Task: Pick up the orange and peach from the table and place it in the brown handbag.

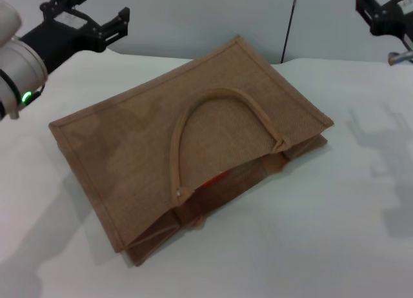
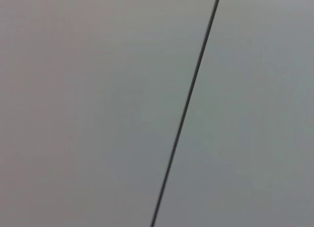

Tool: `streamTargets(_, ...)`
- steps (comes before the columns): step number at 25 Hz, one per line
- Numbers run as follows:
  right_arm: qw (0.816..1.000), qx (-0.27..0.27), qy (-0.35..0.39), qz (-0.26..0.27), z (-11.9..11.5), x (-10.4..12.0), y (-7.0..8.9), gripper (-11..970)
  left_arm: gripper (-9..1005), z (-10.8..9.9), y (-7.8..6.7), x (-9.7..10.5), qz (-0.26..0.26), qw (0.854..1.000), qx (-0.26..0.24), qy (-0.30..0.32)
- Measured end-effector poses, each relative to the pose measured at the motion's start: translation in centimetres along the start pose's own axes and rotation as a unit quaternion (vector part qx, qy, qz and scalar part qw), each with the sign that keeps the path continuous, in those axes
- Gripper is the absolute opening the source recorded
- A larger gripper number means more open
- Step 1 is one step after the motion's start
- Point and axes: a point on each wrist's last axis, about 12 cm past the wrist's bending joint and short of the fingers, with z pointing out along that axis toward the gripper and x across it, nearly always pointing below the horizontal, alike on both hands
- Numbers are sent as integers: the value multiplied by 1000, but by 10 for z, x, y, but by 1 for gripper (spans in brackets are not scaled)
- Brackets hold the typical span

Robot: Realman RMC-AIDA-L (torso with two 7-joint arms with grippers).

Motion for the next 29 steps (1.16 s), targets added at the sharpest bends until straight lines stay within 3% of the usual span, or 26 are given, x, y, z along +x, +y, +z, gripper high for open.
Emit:
streamTargets(5,989,71,-117,-64,-11,26,5,711,879,13,-4,24,-49,998,-24,-12)
streamTargets(7,981,66,-162,-88,-14,38,5,711,879,15,-6,27,-52,998,-21,-20)
streamTargets(10,978,45,-193,-58,-23,49,-2,711,879,17,-9,35,-52,998,-17,-34)
streamTargets(13,983,35,-182,-10,-23,55,-7,711,878,13,-9,44,-46,998,-25,-43)
streamTargets(29,999,5,-47,-8,-16,87,-1,711,878,4,-16,81,-37,998,-36,-21)
